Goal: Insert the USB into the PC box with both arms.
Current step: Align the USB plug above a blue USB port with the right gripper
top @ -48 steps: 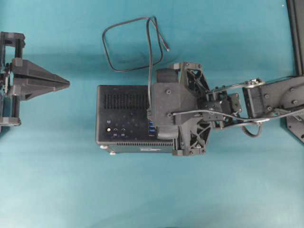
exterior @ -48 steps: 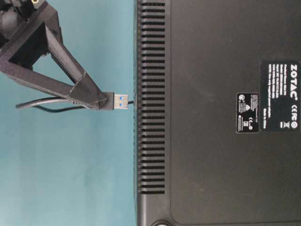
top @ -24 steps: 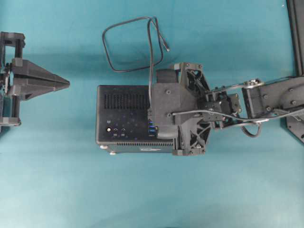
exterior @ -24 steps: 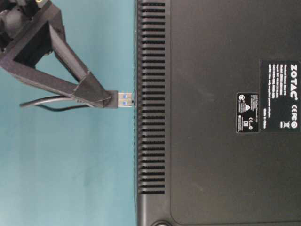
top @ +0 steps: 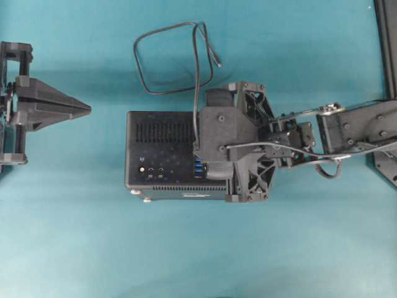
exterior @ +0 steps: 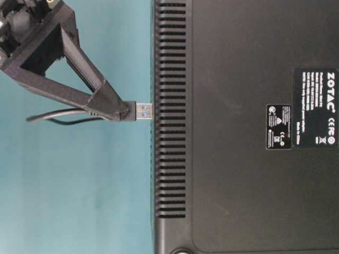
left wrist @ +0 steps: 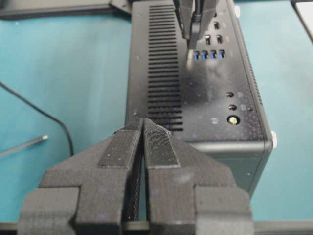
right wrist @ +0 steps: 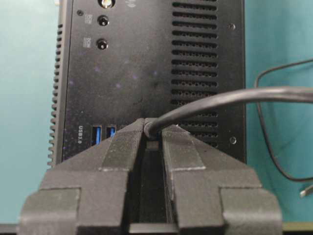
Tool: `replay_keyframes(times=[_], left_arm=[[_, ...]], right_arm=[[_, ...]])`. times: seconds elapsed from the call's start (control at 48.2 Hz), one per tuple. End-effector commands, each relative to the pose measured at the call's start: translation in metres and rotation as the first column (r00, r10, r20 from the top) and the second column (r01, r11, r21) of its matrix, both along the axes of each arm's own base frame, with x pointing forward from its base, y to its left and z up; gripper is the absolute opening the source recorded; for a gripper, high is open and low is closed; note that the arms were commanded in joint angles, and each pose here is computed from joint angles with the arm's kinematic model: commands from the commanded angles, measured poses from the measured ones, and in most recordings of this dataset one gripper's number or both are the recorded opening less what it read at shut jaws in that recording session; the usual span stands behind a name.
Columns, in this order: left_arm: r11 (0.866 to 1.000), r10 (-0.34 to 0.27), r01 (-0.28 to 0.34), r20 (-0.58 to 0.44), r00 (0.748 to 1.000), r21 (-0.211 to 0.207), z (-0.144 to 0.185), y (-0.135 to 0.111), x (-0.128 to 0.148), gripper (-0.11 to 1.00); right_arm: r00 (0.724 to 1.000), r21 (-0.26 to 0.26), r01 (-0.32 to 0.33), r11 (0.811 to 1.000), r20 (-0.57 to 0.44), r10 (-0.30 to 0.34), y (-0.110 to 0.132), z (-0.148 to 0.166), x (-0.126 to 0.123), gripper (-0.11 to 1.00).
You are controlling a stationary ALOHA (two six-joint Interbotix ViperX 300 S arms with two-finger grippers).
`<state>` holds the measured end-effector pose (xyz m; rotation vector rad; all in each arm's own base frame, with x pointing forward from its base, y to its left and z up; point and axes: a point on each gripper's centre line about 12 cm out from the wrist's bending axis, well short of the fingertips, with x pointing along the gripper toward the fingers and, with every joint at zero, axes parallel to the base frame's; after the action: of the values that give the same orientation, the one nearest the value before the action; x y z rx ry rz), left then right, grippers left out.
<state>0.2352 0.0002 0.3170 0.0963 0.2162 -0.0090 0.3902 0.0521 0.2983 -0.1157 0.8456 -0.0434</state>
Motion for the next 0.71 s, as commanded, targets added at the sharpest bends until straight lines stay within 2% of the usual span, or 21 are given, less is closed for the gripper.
replay_keyframes(times=[0.0, 0.685], left_arm=[[1.0, 0.0, 0.0, 0.021, 1.0, 0.003, 0.0071, 0.0, 0.001, 0.0], [1.0, 0.0, 0.0, 0.02, 1.0, 0.002, 0.0055, 0.0, 0.0008, 0.0]], right_arm=[[1.0, 0.006, 0.016, 1.0, 0.007, -0.016, -0.0036, 0.0039, -0.0013, 0.1], [1.0, 0.011, 0.019, 1.0, -0.003, -0.019, -0.0031, 0.0011, -0.0007, 0.1]])
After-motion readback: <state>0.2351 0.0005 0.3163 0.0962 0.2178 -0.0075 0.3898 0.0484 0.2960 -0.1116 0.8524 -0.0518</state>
